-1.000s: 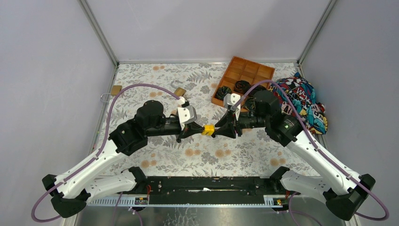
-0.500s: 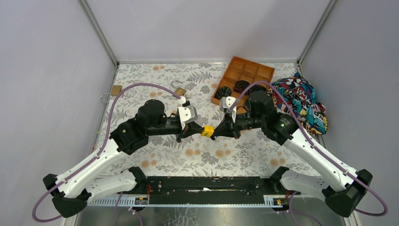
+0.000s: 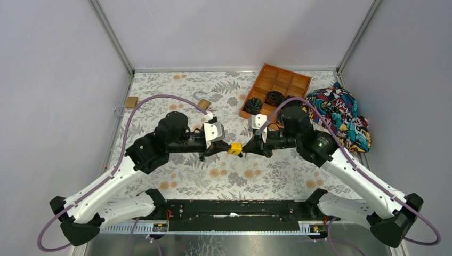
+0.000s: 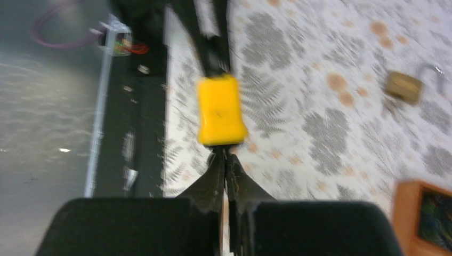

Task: Lock with the key
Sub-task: Lock the lock.

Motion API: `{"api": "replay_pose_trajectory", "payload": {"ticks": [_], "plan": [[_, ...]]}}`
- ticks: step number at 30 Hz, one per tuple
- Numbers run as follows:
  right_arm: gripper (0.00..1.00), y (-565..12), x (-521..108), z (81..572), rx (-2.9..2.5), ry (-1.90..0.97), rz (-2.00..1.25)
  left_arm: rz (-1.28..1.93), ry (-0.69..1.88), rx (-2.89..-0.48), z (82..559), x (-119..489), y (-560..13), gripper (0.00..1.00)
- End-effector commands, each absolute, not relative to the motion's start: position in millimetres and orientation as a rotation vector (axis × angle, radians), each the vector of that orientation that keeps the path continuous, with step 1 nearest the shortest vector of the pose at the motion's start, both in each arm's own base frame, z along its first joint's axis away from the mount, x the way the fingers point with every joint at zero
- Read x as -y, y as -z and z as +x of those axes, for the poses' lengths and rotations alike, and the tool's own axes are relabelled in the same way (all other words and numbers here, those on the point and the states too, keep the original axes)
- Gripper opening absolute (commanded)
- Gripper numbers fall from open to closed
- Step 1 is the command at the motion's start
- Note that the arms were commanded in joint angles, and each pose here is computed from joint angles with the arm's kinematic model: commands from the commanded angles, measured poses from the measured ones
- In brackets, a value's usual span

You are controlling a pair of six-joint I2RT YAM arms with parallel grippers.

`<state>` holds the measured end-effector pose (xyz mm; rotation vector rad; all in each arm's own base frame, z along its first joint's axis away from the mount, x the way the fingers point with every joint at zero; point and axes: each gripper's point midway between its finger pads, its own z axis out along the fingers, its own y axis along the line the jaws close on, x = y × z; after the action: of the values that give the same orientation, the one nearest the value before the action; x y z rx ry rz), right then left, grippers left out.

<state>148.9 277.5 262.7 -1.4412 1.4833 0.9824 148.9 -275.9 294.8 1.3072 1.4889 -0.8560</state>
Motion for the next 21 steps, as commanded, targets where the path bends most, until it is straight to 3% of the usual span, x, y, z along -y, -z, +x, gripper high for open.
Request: {"api": "replay_pose_trajectory", "payload": {"ticks": [1,9,12,17,21], "plan": [[0.00,-222.4,-245.5,174.8,-1.664,-0.758,-1.392,1.282,0.791,-1.397,155.4,264.5,-329.5,0.00],[0.00,-216.6,-233.7,179.1,-1.708,-0.733,-1.328,1.239,0.726,-1.461,167.5,253.9,-316.0,0.00],[0.00,-219.7,-233.3,184.8,-1.771,-0.732,-1.248,1.037,0.682,-1.761,195.8,241.8,-265.8,0.00],[0.00,-232.8,-237.5,190.0,-1.808,-0.783,-1.077,0.611,1.043,-2.291,193.8,246.6,-173.6,0.00],[0.00,-215.0,-240.0,190.7,-1.912,-0.837,-0.958,0.430,1.290,-2.292,189.7,271.3,-149.4,0.00]]}}
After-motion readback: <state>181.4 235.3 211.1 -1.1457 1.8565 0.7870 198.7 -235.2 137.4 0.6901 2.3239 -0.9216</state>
